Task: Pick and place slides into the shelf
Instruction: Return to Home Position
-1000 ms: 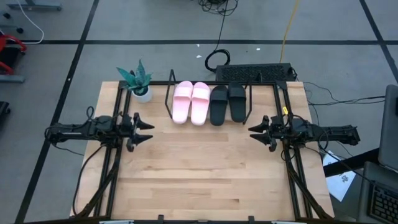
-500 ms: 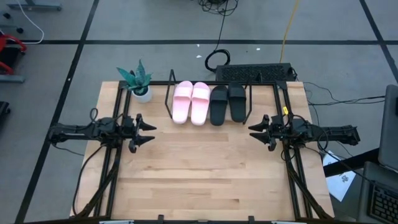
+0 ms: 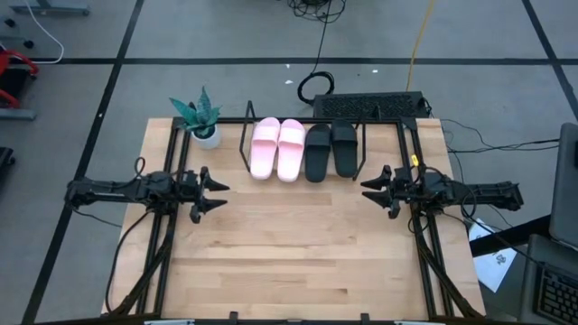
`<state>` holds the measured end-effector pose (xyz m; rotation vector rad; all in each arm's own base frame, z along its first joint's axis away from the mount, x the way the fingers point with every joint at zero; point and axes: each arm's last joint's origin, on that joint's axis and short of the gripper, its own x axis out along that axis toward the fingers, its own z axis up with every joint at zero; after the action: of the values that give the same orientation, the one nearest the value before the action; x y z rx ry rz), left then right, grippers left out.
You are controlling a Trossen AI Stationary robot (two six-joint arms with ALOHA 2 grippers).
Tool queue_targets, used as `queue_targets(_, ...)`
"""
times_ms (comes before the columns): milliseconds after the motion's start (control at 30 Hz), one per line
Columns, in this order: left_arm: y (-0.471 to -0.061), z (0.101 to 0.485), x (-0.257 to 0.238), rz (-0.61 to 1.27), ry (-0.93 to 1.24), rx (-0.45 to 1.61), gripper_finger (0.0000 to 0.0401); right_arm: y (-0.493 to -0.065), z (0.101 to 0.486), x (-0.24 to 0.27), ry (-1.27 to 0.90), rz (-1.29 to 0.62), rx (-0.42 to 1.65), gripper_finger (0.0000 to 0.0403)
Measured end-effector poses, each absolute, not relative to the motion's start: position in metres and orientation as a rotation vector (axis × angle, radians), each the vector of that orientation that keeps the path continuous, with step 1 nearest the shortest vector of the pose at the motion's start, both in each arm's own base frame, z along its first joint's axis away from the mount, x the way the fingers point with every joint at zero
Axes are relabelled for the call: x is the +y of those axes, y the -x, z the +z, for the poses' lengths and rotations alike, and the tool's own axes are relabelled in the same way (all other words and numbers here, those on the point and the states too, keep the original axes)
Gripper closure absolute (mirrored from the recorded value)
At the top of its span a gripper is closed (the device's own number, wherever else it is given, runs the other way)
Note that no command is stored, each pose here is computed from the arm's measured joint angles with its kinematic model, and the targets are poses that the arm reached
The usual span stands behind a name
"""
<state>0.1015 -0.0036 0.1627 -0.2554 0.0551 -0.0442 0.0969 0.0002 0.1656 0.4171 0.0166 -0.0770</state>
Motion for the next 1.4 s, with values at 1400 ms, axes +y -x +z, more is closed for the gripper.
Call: queue_targets(1400,-0.103,0.16,-0.003,-0.012,0.375,0.088,0.0164,-0.101,0.172,0.0,-0.276,-0.069,-0.03,0.0229)
